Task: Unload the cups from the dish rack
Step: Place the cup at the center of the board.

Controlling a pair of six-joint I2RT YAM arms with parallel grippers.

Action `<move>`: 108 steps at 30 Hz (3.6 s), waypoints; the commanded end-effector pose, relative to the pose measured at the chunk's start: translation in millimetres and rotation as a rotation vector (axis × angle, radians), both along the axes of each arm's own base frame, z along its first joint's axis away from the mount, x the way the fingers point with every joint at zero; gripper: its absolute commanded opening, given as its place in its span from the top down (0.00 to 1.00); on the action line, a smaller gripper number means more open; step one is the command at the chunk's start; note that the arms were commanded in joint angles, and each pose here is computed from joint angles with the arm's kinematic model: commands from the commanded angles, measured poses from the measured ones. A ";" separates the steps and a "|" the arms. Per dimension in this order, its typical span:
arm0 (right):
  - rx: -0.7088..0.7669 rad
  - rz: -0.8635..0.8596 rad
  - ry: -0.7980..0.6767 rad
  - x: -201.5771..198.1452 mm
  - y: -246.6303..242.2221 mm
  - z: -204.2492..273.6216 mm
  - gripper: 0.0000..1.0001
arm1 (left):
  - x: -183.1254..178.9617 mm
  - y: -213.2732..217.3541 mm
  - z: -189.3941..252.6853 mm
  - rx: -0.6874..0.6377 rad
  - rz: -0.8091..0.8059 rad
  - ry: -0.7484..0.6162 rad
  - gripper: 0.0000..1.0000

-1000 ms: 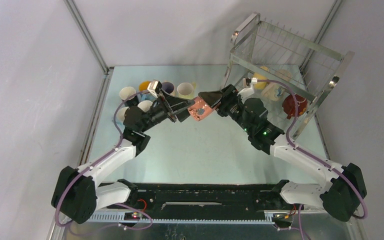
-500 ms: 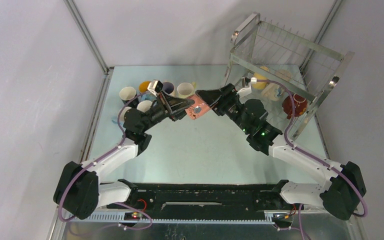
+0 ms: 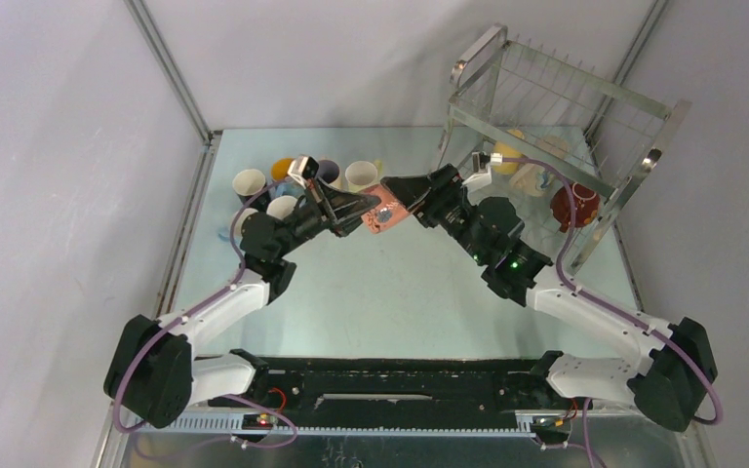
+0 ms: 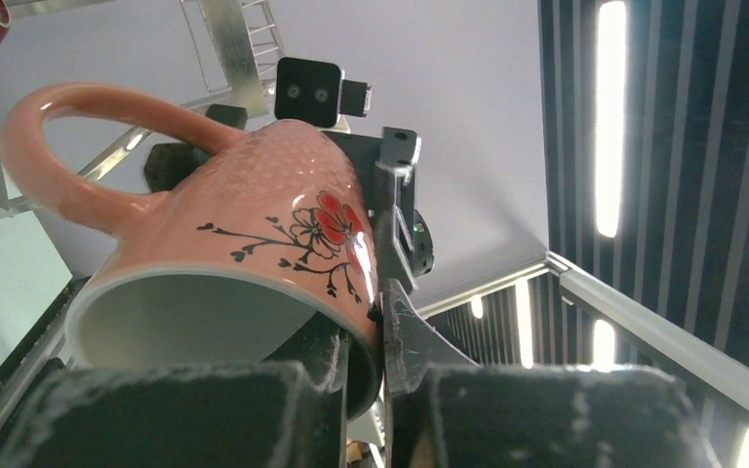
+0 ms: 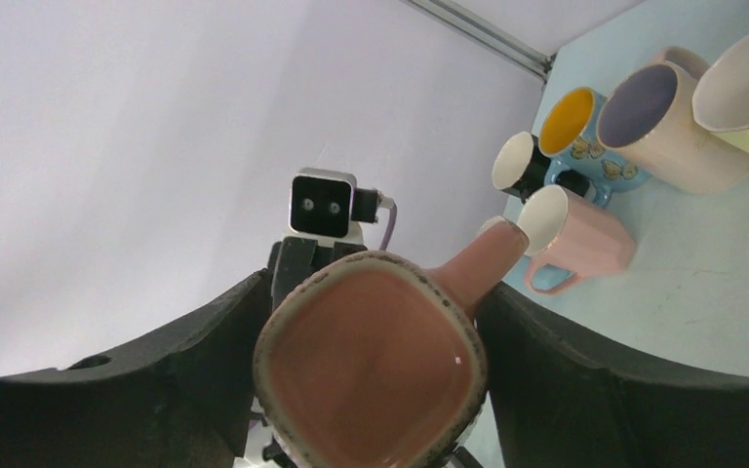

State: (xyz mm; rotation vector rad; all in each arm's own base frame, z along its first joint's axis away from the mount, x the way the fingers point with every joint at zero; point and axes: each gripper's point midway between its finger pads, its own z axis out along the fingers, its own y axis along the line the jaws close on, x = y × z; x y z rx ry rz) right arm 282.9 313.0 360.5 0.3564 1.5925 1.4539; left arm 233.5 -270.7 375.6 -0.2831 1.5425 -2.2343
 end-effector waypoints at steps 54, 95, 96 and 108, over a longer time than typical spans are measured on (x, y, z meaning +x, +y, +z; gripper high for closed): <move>-0.631 -0.126 0.034 -106.8 -157.6 -68.1 0.00 | 143.0 103.0 -178.2 1.589 0.319 -0.055 1.00; -0.668 -0.156 0.108 -104.9 -164.3 -110.2 0.00 | 186.4 96.8 -256.0 1.773 0.133 0.032 0.67; -0.672 -0.153 0.109 -104.8 -163.8 -110.8 0.00 | 186.8 96.8 -254.2 1.772 0.137 0.030 0.65; -0.743 -0.213 0.107 -92.4 -170.2 -117.5 0.00 | 182.8 88.4 -208.1 1.702 0.190 -0.041 0.46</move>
